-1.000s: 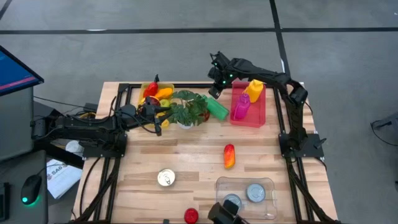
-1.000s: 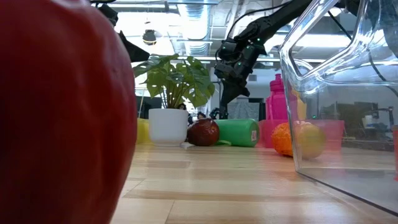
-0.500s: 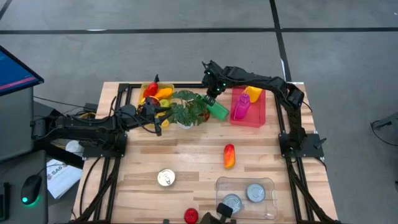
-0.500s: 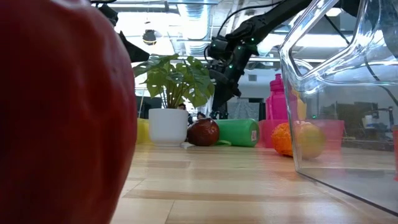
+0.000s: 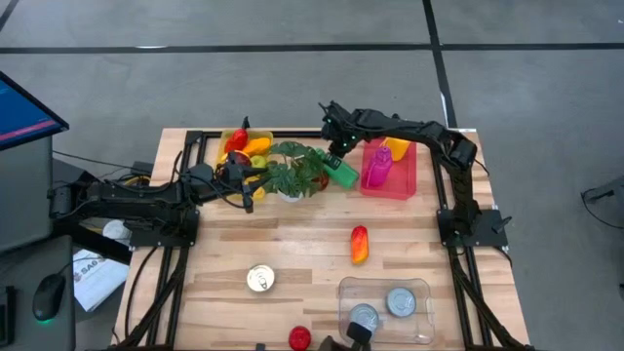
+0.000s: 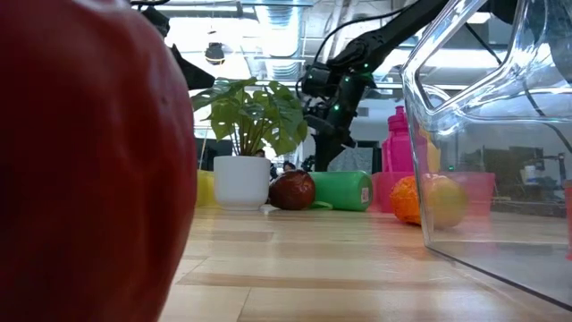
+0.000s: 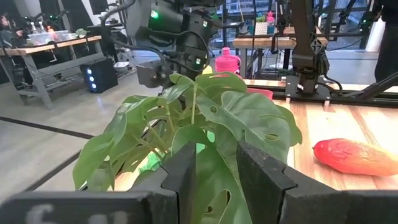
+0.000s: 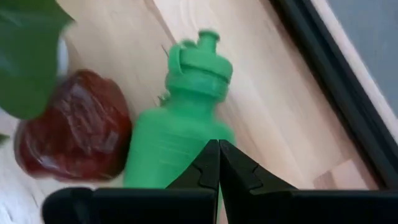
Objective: Pick & Place Food Item
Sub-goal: Put the green water bottle into the pink bin
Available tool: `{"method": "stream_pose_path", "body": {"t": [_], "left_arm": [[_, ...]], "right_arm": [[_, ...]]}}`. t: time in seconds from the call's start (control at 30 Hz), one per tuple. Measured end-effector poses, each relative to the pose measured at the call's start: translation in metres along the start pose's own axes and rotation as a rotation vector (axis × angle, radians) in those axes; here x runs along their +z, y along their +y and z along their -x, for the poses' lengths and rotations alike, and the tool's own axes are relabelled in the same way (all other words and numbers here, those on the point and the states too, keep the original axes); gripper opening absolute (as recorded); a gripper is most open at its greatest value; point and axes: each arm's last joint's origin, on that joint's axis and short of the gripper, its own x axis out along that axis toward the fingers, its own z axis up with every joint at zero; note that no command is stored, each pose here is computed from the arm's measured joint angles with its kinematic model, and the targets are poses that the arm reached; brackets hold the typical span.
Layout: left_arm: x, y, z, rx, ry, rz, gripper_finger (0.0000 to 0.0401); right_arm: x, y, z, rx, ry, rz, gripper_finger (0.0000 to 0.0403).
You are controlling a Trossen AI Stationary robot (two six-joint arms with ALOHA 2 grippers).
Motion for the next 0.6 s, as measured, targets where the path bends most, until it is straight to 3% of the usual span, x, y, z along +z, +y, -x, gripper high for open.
{"method": "stream_pose_path", "body": {"t": [0.6], "left_arm": [[0.0,0.0,0.0,-0.004,0.0,0.0,0.0104]], "right_arm": [[-0.028,0.059,0.004,0.051,0.293,0.069,0.0]]}}
